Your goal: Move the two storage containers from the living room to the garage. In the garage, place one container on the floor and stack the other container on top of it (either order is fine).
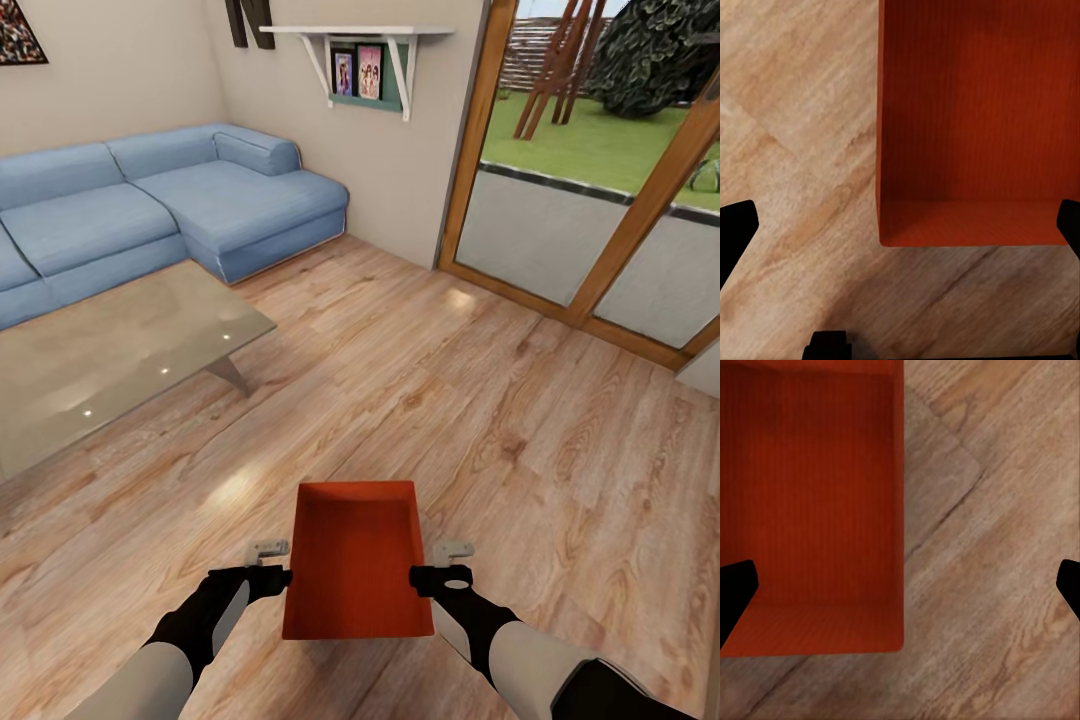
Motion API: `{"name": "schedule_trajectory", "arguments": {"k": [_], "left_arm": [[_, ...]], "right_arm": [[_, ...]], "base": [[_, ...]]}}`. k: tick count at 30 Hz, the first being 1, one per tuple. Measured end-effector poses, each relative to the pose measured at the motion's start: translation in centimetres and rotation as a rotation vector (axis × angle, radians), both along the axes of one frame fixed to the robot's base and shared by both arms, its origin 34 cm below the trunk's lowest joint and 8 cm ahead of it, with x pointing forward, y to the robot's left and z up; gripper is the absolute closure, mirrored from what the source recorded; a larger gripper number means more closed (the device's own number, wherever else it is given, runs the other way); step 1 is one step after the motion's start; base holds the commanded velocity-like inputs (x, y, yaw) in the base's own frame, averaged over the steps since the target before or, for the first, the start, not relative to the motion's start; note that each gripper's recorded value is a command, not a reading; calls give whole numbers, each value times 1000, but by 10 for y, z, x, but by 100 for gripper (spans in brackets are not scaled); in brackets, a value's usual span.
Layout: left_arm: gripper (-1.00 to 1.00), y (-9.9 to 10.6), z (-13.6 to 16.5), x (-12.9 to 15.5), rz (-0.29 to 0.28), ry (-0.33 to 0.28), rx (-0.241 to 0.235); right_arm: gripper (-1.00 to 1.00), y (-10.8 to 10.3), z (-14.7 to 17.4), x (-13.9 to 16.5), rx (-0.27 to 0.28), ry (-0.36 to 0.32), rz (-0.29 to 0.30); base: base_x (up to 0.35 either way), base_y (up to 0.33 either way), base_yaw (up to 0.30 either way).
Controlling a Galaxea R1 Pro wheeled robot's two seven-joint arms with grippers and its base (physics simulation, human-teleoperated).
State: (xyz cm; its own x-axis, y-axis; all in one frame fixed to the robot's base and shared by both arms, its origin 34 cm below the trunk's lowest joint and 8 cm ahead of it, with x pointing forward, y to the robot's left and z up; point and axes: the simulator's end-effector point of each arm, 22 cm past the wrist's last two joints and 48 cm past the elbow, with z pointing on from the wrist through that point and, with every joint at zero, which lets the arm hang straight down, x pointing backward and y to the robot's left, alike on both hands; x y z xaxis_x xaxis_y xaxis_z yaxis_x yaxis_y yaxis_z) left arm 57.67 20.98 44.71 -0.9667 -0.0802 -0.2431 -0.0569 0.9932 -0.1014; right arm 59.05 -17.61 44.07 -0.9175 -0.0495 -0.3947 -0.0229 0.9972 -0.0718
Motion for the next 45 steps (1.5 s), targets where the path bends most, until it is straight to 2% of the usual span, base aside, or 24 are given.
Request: {"name": "schedule_trajectory", "arguments": {"k": [45], "left_arm": [[-100, 1, -82, -7, -8, -3, 6]], "right_arm": [[-100, 0, -83, -7, 1, -2, 2]], "base": [[0, 0, 0]]}}
